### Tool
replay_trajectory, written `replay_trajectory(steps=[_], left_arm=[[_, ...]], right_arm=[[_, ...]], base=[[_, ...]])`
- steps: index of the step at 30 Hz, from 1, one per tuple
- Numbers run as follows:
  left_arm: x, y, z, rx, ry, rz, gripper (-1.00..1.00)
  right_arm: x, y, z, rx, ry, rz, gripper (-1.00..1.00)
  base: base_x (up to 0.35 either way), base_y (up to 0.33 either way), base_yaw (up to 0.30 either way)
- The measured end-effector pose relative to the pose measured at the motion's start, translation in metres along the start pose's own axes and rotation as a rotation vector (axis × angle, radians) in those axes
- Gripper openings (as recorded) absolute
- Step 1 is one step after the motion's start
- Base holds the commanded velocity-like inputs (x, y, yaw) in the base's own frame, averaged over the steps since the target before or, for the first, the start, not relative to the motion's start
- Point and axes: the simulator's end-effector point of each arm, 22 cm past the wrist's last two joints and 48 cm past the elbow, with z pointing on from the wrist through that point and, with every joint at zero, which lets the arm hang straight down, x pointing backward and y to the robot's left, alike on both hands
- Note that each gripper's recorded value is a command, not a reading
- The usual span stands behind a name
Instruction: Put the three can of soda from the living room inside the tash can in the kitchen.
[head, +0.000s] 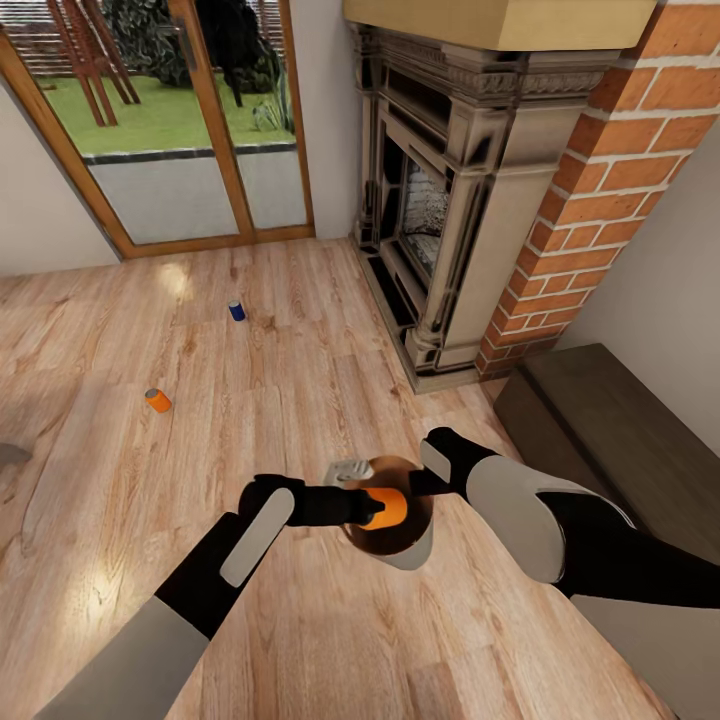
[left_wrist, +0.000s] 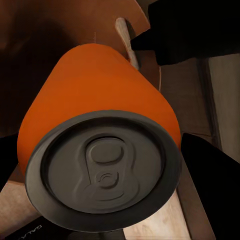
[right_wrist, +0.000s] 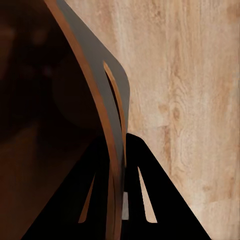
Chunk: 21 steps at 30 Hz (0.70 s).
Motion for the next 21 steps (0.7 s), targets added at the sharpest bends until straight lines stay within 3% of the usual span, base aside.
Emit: replay_trajectory(steps=[12, 21], left_arm=[[0.008, 0.018, 0.011, -0.051, 0.006, -0.008, -1.00], [0.001, 0.022, 0.013, -0.057, -0.033, -0.017, -1.00]], right_arm=[[0.001, 0.004, 0.000, -0.015, 0.003, 0.013, -1.00], [0.001, 0.003, 0.000, -0.014, 0.003, 0.011, -1.00]], base=[[0.000, 0.000, 0.000], [0.000, 0.000, 0.000]])
